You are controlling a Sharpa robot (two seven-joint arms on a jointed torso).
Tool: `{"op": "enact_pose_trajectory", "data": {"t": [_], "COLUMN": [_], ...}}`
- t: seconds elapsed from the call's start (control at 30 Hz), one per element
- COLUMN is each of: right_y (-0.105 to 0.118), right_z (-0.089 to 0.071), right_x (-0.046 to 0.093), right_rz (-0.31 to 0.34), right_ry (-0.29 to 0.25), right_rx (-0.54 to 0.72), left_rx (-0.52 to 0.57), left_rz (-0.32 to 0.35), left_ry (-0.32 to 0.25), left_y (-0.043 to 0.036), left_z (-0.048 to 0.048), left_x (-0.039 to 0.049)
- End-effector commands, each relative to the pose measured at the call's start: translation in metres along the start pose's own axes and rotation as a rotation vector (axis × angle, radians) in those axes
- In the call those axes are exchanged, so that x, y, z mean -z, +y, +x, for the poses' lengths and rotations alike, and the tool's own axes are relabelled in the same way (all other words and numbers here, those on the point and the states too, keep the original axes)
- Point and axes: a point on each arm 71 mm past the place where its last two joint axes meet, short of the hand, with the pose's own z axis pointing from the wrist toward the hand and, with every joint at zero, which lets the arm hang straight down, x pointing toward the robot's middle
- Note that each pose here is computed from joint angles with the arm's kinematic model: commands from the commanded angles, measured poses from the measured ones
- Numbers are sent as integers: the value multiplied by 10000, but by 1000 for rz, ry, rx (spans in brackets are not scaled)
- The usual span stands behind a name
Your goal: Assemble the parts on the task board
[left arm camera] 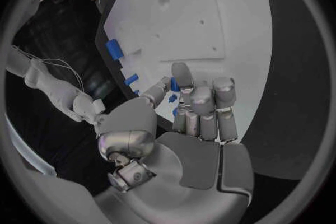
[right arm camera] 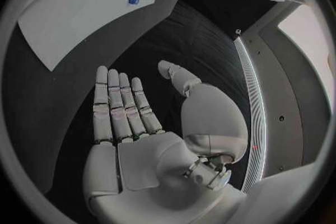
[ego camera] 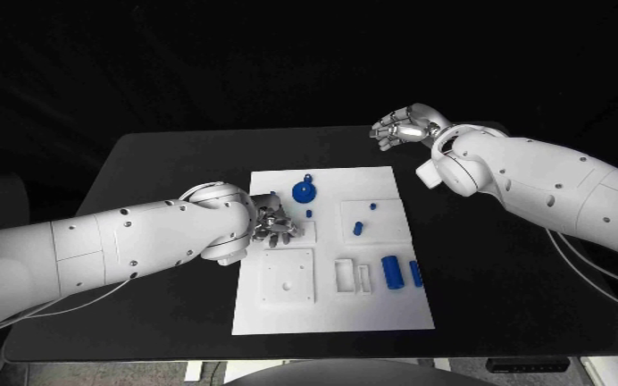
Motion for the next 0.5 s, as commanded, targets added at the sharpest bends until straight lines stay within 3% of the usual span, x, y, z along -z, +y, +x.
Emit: {"op": "enact_pose_trajectory", "data": {"t": [0.03, 0.5], "right_y": [5, -13], "right_z": [17, 25], "right_x": [0, 4], "right_rz": [-7, -3], "right_ry": [17, 21], "right_rx": [6, 6], "left_rx": [-9, 7], "left_rz": [-15, -5], "left_ry": [49, 43], "left_y": [33, 18], "left_z": [80, 77], "left_x": [-17, -15]}}
